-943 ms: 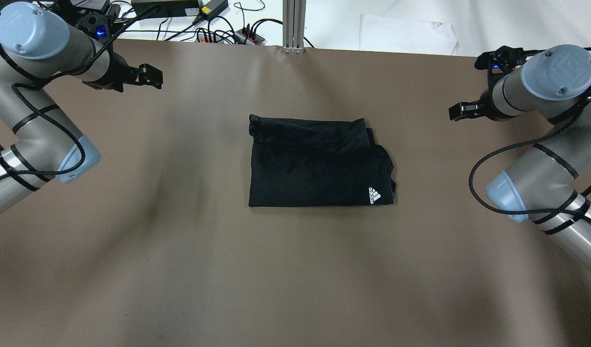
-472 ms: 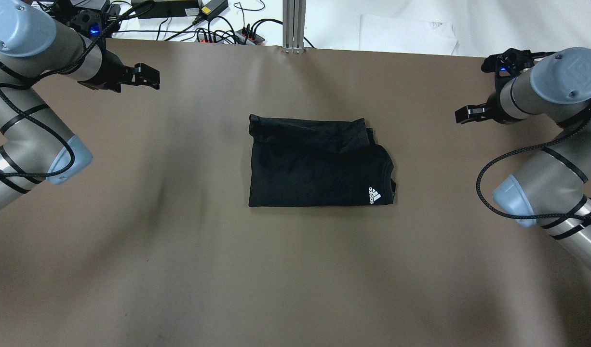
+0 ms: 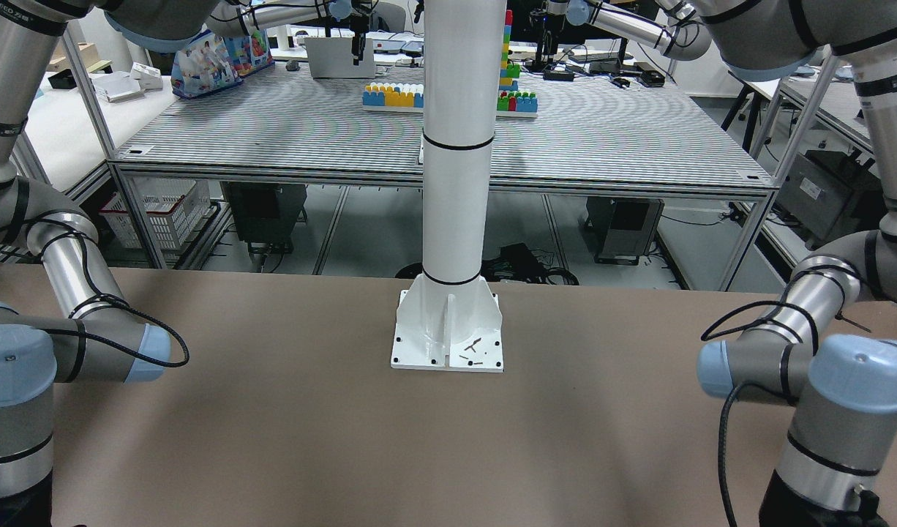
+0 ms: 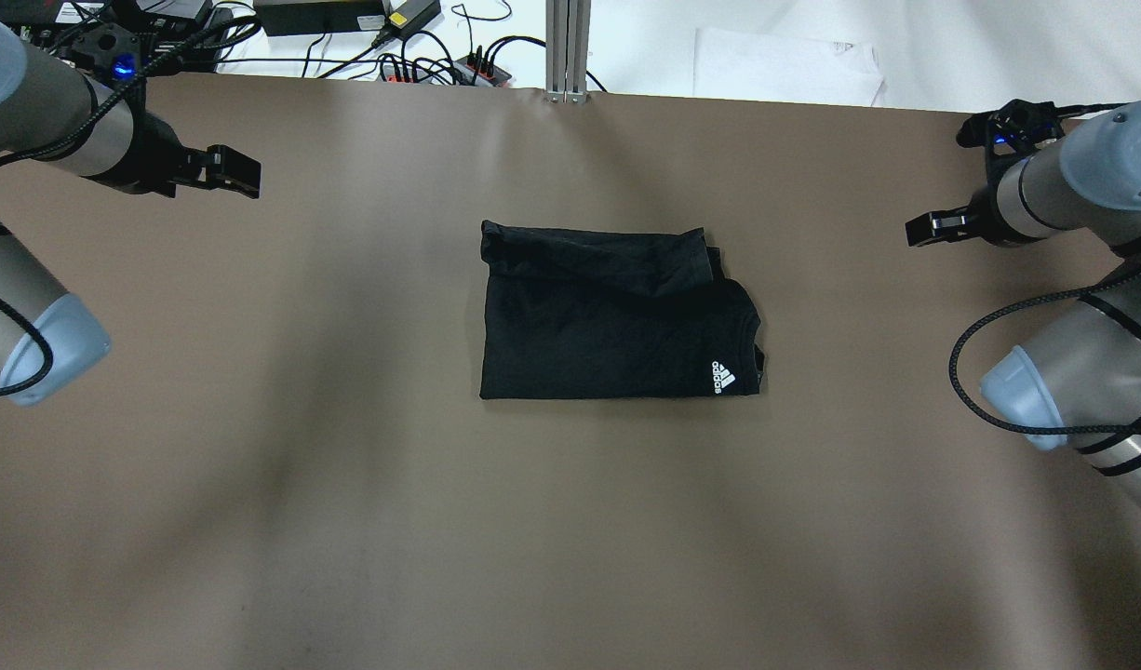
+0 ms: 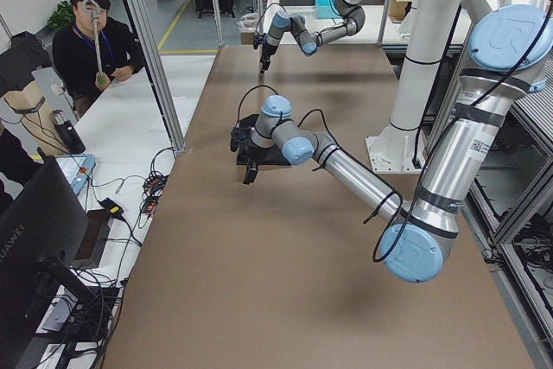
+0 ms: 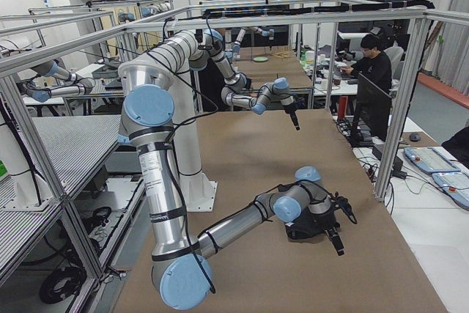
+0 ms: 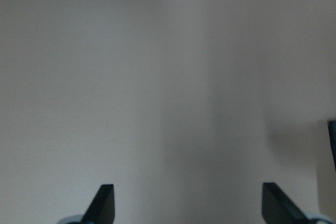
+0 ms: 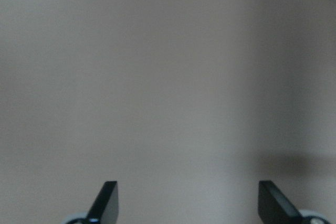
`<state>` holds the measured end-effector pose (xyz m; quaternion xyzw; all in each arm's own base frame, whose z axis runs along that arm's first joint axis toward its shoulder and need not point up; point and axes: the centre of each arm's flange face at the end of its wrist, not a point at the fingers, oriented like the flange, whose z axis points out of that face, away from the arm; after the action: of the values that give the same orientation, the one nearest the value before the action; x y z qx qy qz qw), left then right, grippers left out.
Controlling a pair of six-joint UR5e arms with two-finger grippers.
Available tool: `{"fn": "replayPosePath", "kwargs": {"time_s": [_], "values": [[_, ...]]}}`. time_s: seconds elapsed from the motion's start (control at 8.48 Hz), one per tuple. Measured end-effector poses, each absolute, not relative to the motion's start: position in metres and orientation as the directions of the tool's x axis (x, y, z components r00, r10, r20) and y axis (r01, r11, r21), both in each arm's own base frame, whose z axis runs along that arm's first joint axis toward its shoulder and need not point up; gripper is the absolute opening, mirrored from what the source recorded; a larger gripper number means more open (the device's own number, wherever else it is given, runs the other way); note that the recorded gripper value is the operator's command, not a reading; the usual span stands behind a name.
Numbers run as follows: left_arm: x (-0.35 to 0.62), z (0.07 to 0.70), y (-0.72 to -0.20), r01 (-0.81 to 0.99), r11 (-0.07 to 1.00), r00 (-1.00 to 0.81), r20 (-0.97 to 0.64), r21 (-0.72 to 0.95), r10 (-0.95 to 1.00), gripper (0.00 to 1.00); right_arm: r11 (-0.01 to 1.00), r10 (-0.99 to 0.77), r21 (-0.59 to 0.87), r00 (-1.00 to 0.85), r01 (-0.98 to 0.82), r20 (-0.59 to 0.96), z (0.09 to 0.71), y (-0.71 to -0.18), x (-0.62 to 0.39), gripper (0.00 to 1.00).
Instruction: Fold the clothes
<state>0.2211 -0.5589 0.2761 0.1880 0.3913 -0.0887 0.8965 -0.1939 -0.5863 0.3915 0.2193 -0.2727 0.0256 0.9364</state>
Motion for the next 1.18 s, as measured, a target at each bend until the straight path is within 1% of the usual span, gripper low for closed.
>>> {"fn": "replayPosePath", "kwargs": {"time_s": [0.24,0.47,0.71,0.83,0.94,1.18], "values": [[0.2,0.281,-0.541,0.271,0.911,0.733,-0.68,0.31,0.013,1.0,0.898,-0.084,0.413,0.865,-0.149,0.495,0.4,-0.584,-0.168,0.94],[0.179,0.306,-0.547,0.214,0.905,0.796,-0.602,0.367,0.056,1.0,0.899,-0.09,0.418,0.88,-0.13,0.467,0.407,-0.583,-0.147,0.94],[0.142,0.345,-0.57,0.146,0.902,0.864,-0.496,0.407,0.084,1.0,0.902,-0.11,0.424,0.908,-0.079,0.403,0.417,-0.587,-0.122,0.94],[0.116,0.373,-0.589,0.102,0.901,0.907,-0.411,0.422,0.09,1.0,0.904,-0.118,0.425,0.929,-0.045,0.35,0.425,-0.591,-0.106,0.94],[0.082,0.407,-0.609,0.054,0.905,0.943,-0.32,0.423,0.093,1.0,0.905,-0.123,0.426,0.952,-0.008,0.28,0.436,-0.595,-0.086,0.94],[-0.001,0.477,-0.64,-0.012,0.907,0.974,-0.201,0.421,0.107,1.0,0.906,-0.142,0.415,0.983,0.081,0.118,0.465,-0.606,-0.026,0.94]]}}
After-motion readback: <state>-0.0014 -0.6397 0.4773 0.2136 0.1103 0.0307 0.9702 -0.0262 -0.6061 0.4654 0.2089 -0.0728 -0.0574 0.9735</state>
